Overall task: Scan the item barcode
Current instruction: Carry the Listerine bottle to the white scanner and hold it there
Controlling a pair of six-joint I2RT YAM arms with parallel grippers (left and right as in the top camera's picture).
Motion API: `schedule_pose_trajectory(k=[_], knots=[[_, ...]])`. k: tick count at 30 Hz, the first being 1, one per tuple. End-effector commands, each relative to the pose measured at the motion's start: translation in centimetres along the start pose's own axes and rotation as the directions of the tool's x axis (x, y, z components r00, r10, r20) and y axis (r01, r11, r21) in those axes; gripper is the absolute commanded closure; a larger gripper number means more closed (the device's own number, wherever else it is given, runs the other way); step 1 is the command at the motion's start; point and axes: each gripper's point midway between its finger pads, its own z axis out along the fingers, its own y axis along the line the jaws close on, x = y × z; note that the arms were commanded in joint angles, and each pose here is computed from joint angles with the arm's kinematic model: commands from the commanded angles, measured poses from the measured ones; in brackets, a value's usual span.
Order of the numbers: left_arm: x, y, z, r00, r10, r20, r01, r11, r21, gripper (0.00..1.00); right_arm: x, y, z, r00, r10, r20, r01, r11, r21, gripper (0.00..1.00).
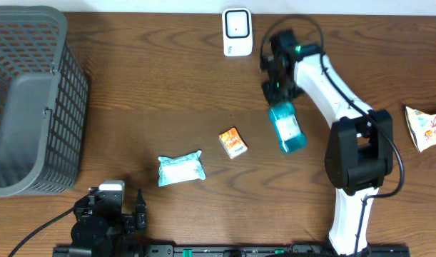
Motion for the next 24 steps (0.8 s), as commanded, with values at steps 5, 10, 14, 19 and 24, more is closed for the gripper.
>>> schedule_pose_trajectory(k=[5,10,14,19,24], knots=[[0.1,0.2,0.0,1.0,-0.002,-0.003,0.002,1.0,-0.011,0.02,-4.4,1.8,-5.6,0.987,0.003,0.16,0.006,0.999,-0.054,0.99],[0.1,0.2,0.0,1.0,-0.002,-0.003,0.002,1.0,-0.011,0.02,-6.2,2.7,-5.9,0.973,0.015,0.23,-0.001,0.998,-0.06,0.99],[0.1,0.2,0.0,1.0,-0.002,-0.003,0.002,1.0,-0.011,0.02,-7.6,3.9,-6.6,0.958,0.038,0.285,-0.018,0.997,-0.074,0.99],[0.1,0.2,0.0,1.0,-0.002,-0.003,0.002,1.0,-0.011,0.02,-8.4,6.4,-8.2,0.942,-0.005,0.337,0.034,0.996,-0.081,0.99],[0.1,0.2,0.0,1.0,-0.002,-0.003,0.002,1.0,-0.011,0.02,-9.2,9.2,-10.9,0.907,-0.049,0.417,0.094,0.992,-0.088,0.99]])
